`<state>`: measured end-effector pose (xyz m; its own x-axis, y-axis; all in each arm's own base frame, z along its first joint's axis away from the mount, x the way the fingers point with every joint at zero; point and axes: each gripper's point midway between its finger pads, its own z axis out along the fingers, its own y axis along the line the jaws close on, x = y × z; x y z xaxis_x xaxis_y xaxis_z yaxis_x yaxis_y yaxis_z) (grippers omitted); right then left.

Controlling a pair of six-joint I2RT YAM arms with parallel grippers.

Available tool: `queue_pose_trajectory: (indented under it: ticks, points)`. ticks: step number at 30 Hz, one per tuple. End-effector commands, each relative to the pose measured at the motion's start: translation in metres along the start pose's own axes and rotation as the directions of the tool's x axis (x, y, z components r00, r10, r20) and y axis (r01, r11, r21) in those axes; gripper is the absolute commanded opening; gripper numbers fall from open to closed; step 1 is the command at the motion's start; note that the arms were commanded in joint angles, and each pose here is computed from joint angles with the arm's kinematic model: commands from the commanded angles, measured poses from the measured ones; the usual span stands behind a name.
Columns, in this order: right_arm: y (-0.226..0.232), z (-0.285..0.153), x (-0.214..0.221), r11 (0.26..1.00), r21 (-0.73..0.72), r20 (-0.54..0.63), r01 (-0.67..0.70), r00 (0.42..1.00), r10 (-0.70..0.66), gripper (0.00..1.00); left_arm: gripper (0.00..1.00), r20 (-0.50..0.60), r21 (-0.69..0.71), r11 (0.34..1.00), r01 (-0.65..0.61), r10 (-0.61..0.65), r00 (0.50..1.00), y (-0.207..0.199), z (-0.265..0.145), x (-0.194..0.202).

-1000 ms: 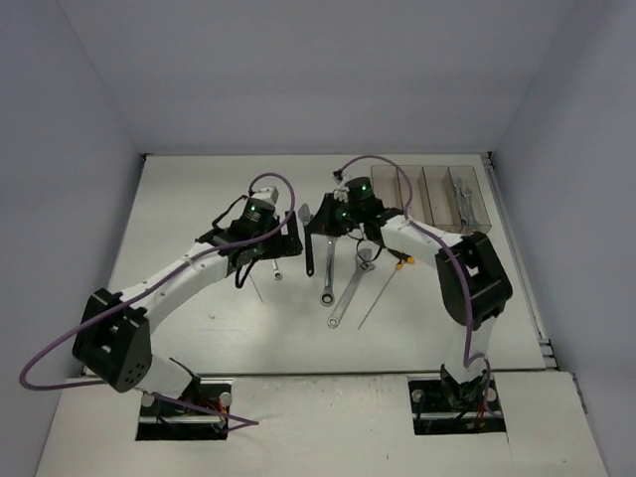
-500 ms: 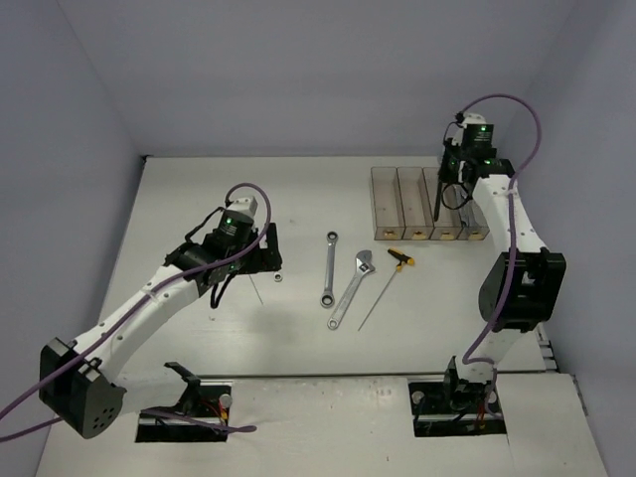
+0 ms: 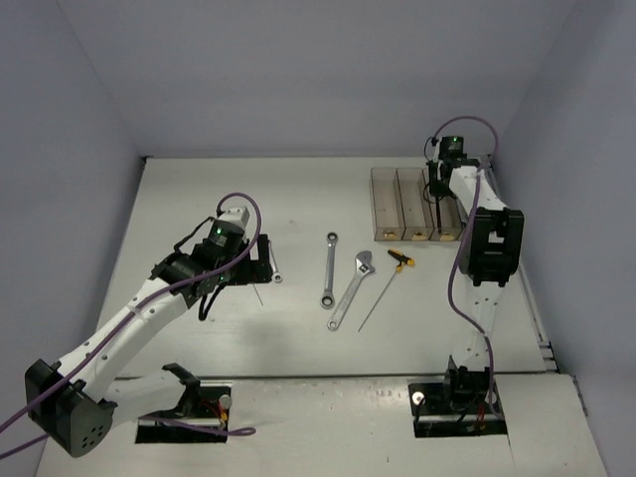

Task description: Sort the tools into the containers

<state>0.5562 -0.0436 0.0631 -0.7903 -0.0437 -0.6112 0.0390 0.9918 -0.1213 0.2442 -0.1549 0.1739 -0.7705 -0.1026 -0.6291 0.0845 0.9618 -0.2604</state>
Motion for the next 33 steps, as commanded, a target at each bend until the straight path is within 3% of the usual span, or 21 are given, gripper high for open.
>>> queue_pose_trajectory:
  ticks: [1, 6, 10, 13, 16, 23, 30, 33]
  points:
    - [-0.017, -0.012, -0.033, 0.996, 0.088, 0.089, 0.001, 0.996, -0.009, 0.09, 0.87, 0.041, 0.035, 0.999, -0.021, 0.02, 0.999, -0.009, -0.012, -0.017]
    - [-0.015, -0.018, -0.034, 0.997, 0.078, 0.094, -0.014, 0.996, 0.006, 0.45, 0.87, 0.047, 0.017, 0.999, -0.035, 0.034, 0.998, -0.005, -0.018, -0.02]
    - [-0.028, -0.058, -0.056, 0.991, 0.123, 0.163, -0.045, 0.986, 0.024, 0.55, 0.87, 0.059, 0.008, 0.999, -0.048, 0.047, 0.997, -0.003, -0.024, -0.022]
    - [-0.033, -0.126, -0.087, 0.987, 0.108, 0.283, -0.119, 0.956, 0.084, 0.6, 0.87, 0.072, 0.008, 0.997, -0.073, 0.072, 0.995, -0.001, -0.03, -0.024]
    - [-0.019, -0.172, -0.086, 0.976, 0.032, 0.33, -0.215, 0.924, 0.193, 0.66, 0.87, 0.085, 0.004, 0.995, -0.102, 0.101, 0.991, 0.002, -0.036, -0.025]
    - [0.069, -0.226, -0.001, 0.921, -0.103, 0.257, -0.376, 0.884, 0.39, 0.68, 0.87, 0.09, -0.012, 0.989, -0.146, 0.147, 0.985, 0.01, -0.043, -0.023]
    - [0.165, -0.213, 0.133, 0.89, -0.08, 0.081, -0.449, 0.887, 0.455, 0.71, 0.87, 0.086, 0.007, 0.986, -0.169, 0.167, 0.982, 0.014, -0.049, -0.013]
    - [0.193, -0.205, 0.166, 0.837, -0.067, 0.023, -0.543, 0.838, 0.545, 0.7, 0.87, 0.075, -0.002, 0.988, -0.157, 0.157, 0.985, 0.017, -0.049, -0.009]
